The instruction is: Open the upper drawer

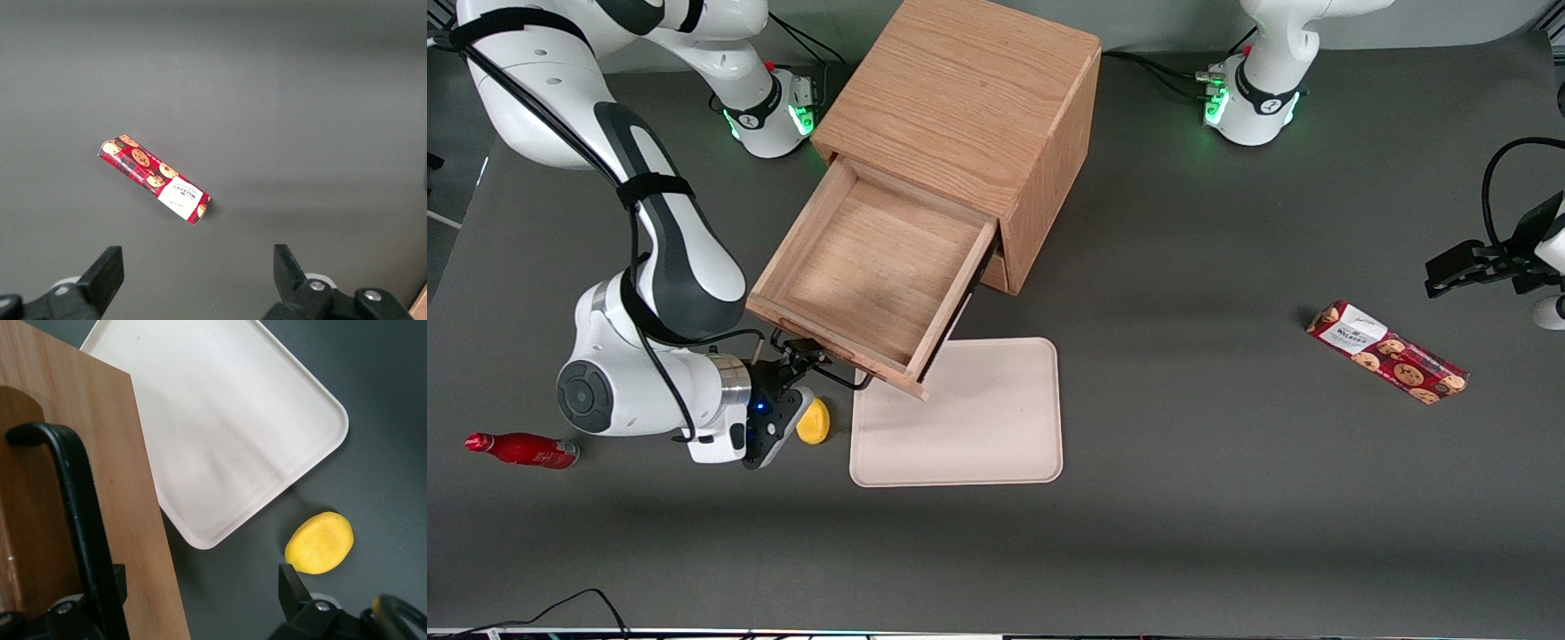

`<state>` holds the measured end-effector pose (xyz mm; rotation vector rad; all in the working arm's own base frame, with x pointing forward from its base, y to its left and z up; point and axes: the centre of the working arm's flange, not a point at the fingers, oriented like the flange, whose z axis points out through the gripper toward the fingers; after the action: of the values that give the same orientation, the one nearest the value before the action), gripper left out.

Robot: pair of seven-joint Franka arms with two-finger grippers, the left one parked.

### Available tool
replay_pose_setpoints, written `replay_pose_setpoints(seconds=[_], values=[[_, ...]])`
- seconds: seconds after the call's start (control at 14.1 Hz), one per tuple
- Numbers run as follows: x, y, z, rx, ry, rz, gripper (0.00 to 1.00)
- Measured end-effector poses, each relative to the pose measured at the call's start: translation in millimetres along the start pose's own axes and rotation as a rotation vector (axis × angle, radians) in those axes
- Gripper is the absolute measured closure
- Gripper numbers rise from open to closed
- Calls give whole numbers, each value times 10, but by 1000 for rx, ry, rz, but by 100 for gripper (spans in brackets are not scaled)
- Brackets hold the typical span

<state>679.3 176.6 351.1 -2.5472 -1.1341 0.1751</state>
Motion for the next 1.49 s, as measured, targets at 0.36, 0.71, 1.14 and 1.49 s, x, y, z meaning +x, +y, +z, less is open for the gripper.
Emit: replay_pose_setpoints(seconds=[0.36,0.71,1.14,1.49], values=[[23,-66,-181,-8,9,-13,0],[-13,-267,-565,-35,12,-31,0],[-392,-1005,-1477,-95,-38,218,0],[-1197,-958,-2026,-204,-10,492,0]])
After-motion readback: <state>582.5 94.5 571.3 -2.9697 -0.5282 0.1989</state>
